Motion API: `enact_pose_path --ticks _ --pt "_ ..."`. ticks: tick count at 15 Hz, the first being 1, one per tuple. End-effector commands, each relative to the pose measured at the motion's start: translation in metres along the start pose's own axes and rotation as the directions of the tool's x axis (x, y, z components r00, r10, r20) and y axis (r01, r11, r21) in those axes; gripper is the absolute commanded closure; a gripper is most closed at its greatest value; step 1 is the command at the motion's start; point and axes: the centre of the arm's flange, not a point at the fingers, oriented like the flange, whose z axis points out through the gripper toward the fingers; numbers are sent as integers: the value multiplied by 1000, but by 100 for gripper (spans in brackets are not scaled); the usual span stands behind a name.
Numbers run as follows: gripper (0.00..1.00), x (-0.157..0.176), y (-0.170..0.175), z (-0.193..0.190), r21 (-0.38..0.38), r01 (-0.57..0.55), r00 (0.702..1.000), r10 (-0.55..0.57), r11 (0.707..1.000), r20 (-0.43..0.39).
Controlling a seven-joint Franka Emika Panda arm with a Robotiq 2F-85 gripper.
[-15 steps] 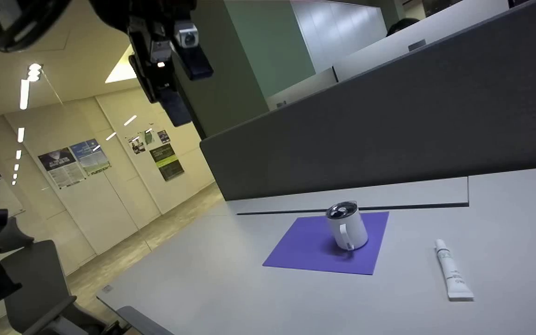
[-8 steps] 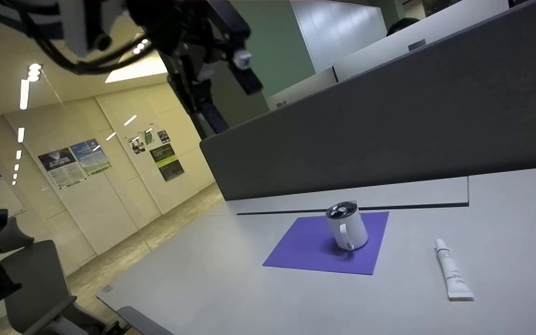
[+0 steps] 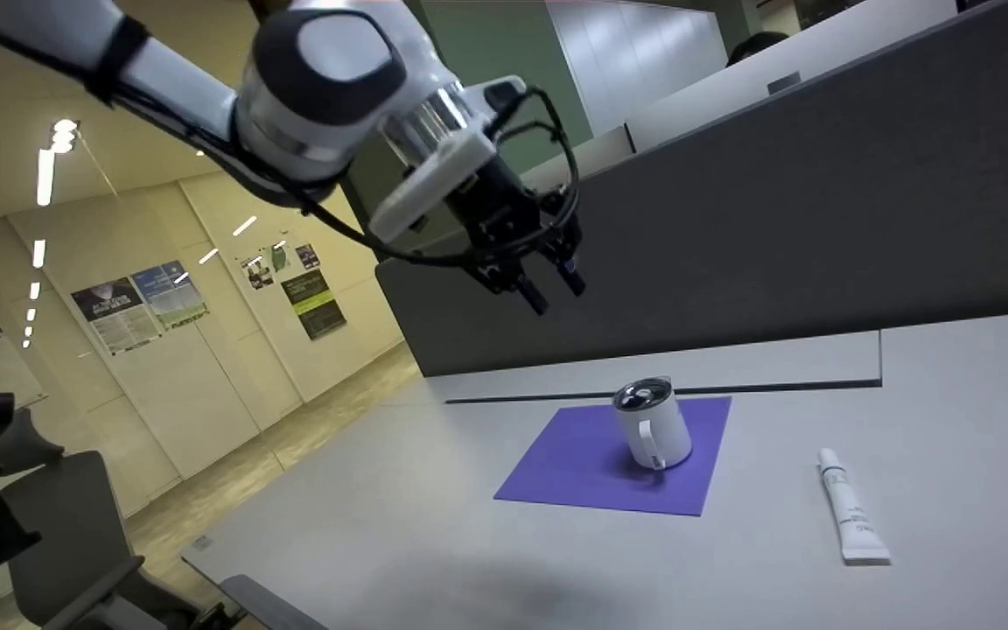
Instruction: Open the slider on the top of the cup
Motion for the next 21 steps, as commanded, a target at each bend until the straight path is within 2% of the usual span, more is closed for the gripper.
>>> enact_pose_path --ticks 1,3,4,6,7,8,9,13,21 --pt "81 70 5 49 80 174 984 -177 981 20" --pt "95 91 -3 71 75 292 955 -296 953 39" --pt "99 100 -6 79 69 335 940 -338 940 49" --pt "100 113 -9 92 37 421 904 -422 906 68" --pt "100 119 -10 97 20 434 897 -434 901 83" --pt "100 124 -10 101 -22 351 929 -345 936 134" --pt "99 100 -18 96 23 391 916 -392 920 81" --pt "99 111 -11 104 -11 371 923 -368 928 114" --pt "100 114 -14 111 -18 382 921 -379 924 95"
